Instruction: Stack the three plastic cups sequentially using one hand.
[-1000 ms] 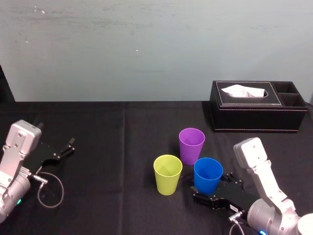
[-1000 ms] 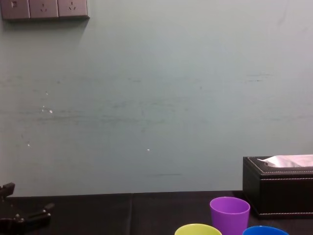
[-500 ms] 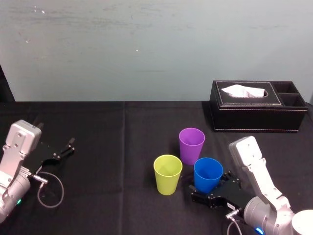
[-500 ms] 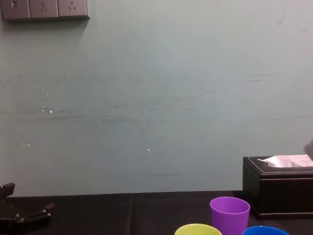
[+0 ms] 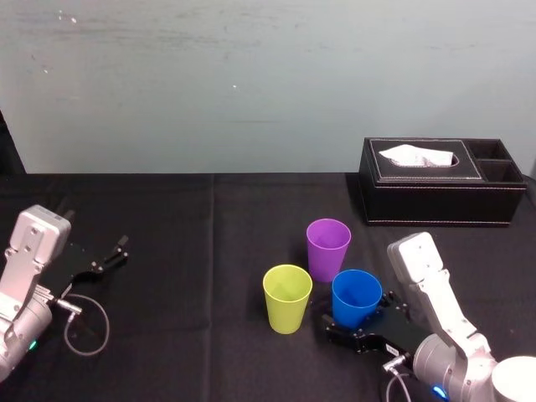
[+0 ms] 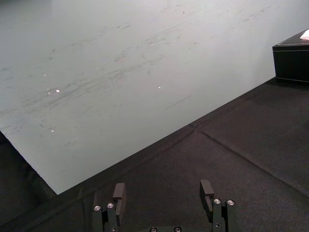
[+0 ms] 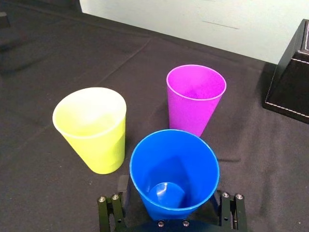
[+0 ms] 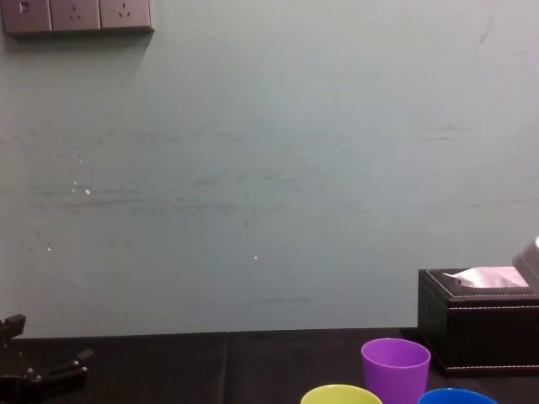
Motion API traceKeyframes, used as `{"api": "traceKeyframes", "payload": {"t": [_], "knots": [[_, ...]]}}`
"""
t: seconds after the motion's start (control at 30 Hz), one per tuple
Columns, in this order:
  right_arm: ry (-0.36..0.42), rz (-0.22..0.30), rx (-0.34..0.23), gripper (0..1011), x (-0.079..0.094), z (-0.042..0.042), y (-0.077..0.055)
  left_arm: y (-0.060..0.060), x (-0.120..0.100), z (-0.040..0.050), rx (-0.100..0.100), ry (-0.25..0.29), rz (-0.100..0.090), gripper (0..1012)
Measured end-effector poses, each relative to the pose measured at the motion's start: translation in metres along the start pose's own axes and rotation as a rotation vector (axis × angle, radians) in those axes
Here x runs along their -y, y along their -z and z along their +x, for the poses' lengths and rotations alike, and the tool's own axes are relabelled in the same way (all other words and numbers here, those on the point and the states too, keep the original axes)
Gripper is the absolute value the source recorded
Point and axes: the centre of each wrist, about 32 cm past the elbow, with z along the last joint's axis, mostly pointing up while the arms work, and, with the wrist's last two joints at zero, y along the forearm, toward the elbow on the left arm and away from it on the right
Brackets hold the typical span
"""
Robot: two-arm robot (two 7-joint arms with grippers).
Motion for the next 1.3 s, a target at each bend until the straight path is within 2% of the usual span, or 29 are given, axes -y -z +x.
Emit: {"api": "traceKeyframes", "payload": {"t": [0.53, 0.63, 0.7, 0.73, 0.87, 1.23, 1.3], "knots": [[0.0, 0.001, -0.003, 990, -0.0019, 0.001, 0.0015, 0.0, 0.0, 0.0, 0.0, 0.0, 0.0, 1000], [0.0, 0.001, -0.003, 929, -0.0018, 0.0009, 0.0015, 0.0, 0.0, 0.0, 0.0, 0.0, 0.0, 1000], [0.0, 0.001, -0.003, 853, -0.0017, 0.0008, 0.0014, 0.0, 0.0, 0.0, 0.0, 0.0, 0.0, 1000], [0.0, 0.001, -0.003, 853, -0.0017, 0.0008, 0.0014, 0.0, 0.0, 0.0, 0.0, 0.0, 0.0, 1000], [-0.001, 0.0, -0.002, 717, -0.0017, 0.0006, 0.0015, 0.0, 0.0, 0.0, 0.0, 0.0, 0.0, 1000], [0.0, 0.0, -0.002, 696, -0.0016, 0.0006, 0.0012, 0.0, 0.0, 0.0, 0.0, 0.0, 0.0, 1000], [0.008, 0.002, 0.019, 696, -0.0001, -0.0008, -0.0005, 0.0, 0.0, 0.0, 0.0, 0.0, 0.0, 1000]]}}
